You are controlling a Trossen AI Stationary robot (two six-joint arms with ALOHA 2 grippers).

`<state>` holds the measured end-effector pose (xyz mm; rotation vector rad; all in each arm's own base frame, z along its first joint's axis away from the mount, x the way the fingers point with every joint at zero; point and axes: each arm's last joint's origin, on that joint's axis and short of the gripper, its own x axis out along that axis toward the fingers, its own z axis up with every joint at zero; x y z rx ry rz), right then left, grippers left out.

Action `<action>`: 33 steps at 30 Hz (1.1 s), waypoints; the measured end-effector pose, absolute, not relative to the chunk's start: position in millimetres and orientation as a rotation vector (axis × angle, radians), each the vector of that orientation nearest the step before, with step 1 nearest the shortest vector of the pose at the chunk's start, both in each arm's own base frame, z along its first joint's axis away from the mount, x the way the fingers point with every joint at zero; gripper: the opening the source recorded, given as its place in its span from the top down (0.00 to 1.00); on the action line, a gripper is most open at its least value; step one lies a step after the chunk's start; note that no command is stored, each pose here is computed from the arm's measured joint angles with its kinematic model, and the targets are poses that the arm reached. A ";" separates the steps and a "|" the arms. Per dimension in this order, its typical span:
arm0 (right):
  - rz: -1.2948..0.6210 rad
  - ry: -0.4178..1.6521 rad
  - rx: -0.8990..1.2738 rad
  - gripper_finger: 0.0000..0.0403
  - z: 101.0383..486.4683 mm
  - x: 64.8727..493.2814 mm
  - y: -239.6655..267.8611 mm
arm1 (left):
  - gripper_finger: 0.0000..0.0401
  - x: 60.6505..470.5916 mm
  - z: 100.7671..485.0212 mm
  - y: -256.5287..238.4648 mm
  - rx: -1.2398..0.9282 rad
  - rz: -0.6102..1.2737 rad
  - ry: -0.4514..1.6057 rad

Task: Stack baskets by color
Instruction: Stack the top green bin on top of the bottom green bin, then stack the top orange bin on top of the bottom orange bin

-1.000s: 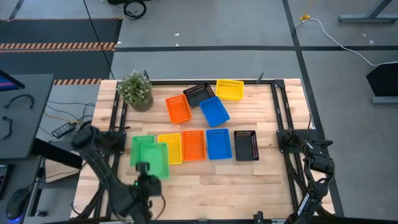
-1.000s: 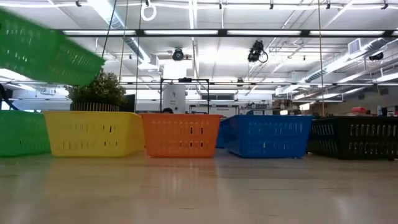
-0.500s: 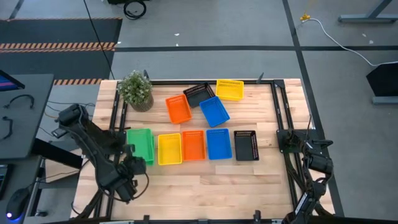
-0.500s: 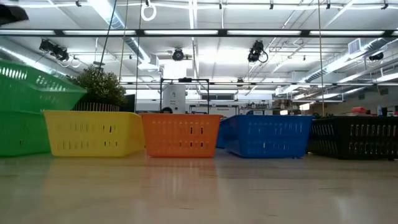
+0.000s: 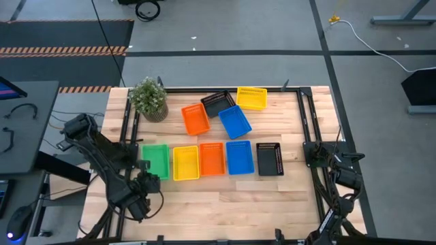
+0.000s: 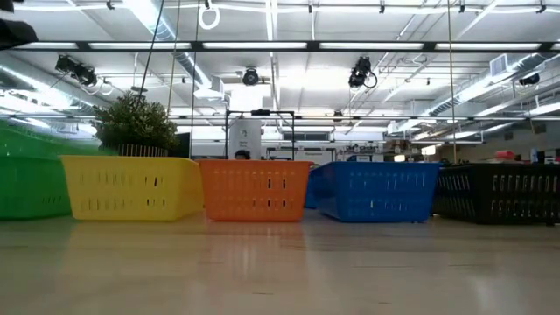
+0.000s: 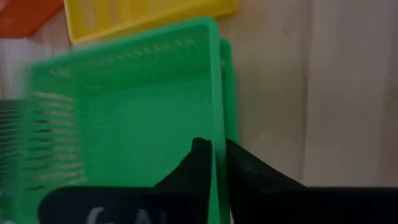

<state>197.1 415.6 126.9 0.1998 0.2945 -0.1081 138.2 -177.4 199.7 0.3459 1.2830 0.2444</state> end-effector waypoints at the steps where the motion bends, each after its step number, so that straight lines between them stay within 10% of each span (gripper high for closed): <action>1: -0.108 0.297 0.201 0.61 126.8 198.1 415.2 | 0.85 139.1 202.3 -178.7 0.346 0.236 1.280; 11: -0.085 0.332 0.201 0.61 125.9 201.7 414.4 | 0.70 143.2 236.5 -187.7 0.319 0.252 1.235; 21: -0.073 0.343 0.202 0.61 125.7 200.6 415.2 | 0.74 162.9 251.7 -193.1 -0.006 0.490 0.740; 33: 0.018 0.340 0.135 0.61 164.7 183.3 418.1 | 0.77 264.8 249.5 -116.1 -0.031 0.553 0.736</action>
